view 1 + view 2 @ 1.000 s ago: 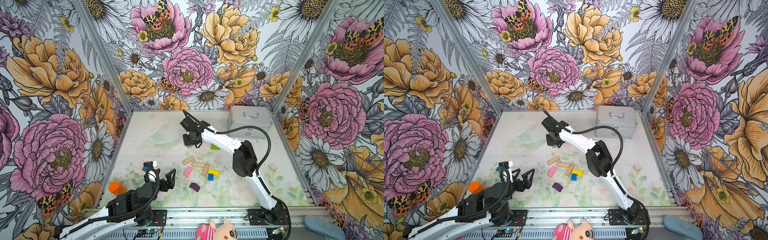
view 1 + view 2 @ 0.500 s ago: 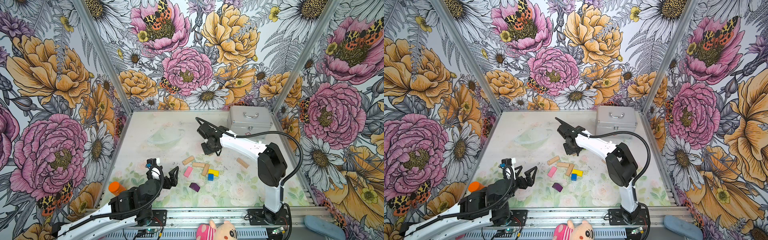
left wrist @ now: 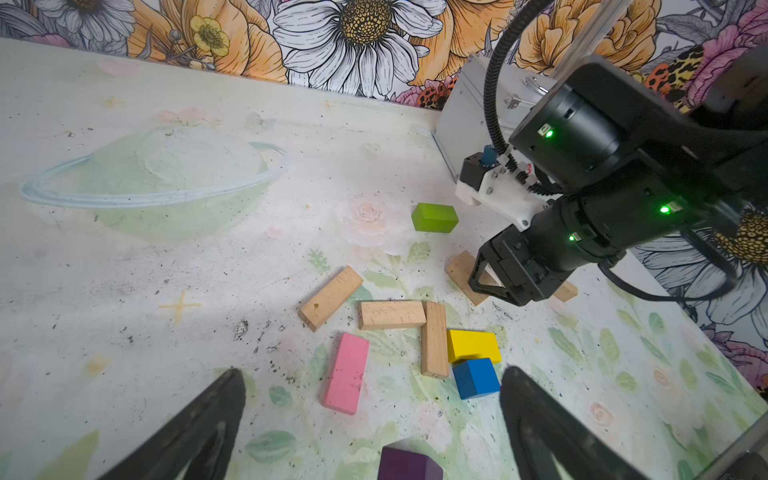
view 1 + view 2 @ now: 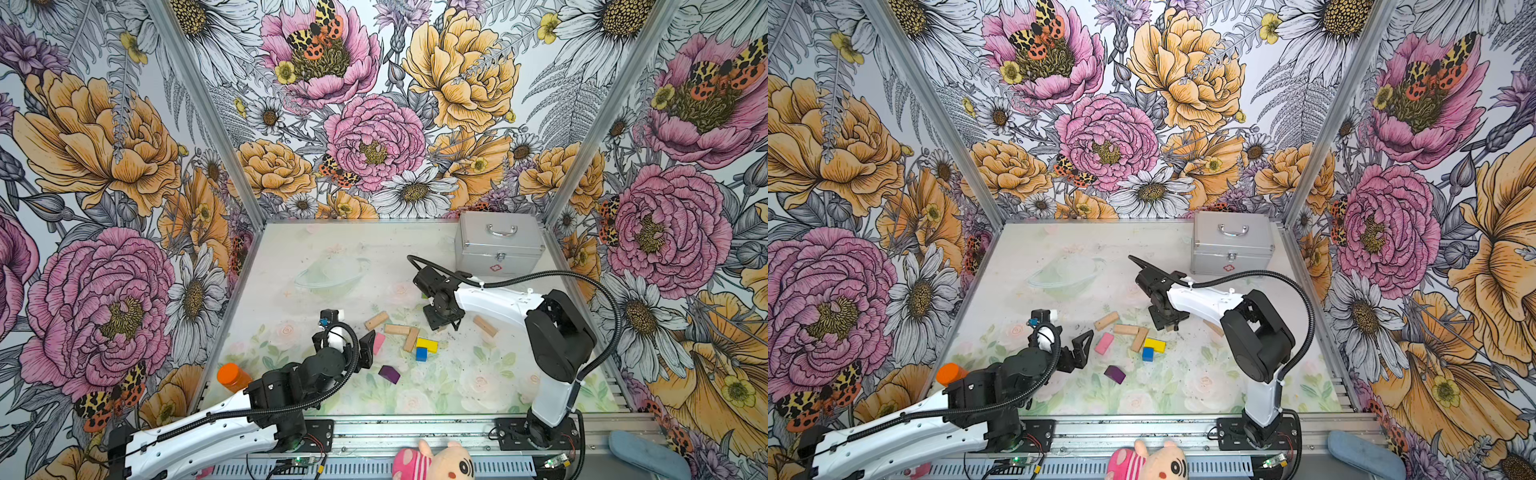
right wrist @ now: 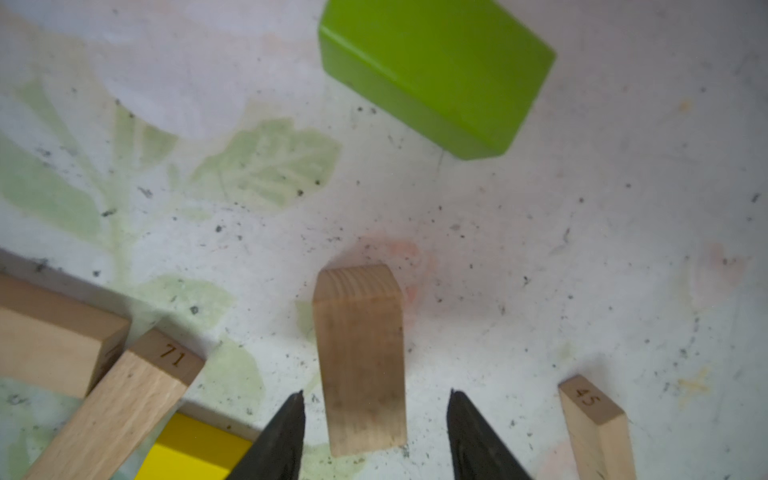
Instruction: Build the wood block tower
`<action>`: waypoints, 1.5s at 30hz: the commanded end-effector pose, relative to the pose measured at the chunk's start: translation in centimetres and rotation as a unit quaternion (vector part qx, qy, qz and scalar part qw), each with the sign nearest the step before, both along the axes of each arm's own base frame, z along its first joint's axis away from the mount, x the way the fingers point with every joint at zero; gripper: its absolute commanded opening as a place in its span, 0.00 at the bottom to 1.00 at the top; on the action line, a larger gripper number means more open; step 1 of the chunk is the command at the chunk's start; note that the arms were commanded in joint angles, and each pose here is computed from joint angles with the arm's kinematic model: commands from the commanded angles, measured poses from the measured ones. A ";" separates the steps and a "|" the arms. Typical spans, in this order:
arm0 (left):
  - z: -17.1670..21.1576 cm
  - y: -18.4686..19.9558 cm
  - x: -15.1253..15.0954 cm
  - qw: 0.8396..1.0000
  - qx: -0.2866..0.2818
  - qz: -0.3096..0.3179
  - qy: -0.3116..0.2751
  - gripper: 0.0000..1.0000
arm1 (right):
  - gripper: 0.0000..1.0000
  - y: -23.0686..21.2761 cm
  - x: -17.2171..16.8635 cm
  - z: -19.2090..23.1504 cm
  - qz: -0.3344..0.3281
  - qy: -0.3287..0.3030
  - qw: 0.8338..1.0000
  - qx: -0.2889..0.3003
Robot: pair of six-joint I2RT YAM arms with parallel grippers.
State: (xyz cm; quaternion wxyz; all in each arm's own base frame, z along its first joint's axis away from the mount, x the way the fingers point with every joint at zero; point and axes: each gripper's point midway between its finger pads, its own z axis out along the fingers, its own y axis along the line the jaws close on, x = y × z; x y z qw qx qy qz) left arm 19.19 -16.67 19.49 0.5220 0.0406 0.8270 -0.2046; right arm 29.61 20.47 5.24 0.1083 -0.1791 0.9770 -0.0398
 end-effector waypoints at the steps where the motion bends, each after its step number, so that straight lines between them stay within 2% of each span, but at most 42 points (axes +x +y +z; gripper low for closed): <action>1: 2.8 -1.7 0.4 0.999 -0.027 -0.023 -0.019 0.97 | 0.69 -1.0 0.3 2.1 -0.019 -0.042 0.999 0.009; 5: 3.4 -2.7 0.5 0.999 -0.021 -0.035 -0.023 0.97 | 0.71 -2.2 -0.9 2.0 -0.036 -0.043 0.998 0.007; 8: 3.5 -3.0 0.5 0.999 -0.018 -0.041 -0.023 0.97 | 0.72 -2.2 -1.6 2.6 -0.044 -0.046 0.998 0.027; 12: 3.5 -2.8 0.4 0.999 -0.022 -0.040 -0.021 0.97 | 0.79 -1.4 -2.0 3.5 -0.044 -0.053 0.996 0.060; 18: 3.5 -2.4 0.2 0.999 -0.032 -0.037 -0.016 0.96 | 0.88 -0.7 -2.2 1.8 -0.038 -0.040 0.997 0.049; 26: 4.2 -2.1 0.3 0.999 -0.027 -0.031 -0.021 0.97 | 0.90 -0.9 -1.8 -0.4 -0.039 -0.028 0.999 0.018; 34: 4.4 -2.8 1.0 0.999 -0.010 -0.034 -0.021 0.97 | 0.91 -5.0 -0.1 -1.1 -0.092 -0.032 0.995 -0.013; 41: 4.2 -3.3 1.7 0.999 -0.009 -0.038 -0.015 0.96 | 0.91 -6.4 1.6 -0.1 -0.109 -0.042 0.993 -0.005; 45: 4.0 -3.2 2.0 0.999 -0.006 -0.037 -0.010 0.97 | 0.91 -5.6 1.6 1.0 -0.110 -0.040 0.993 0.025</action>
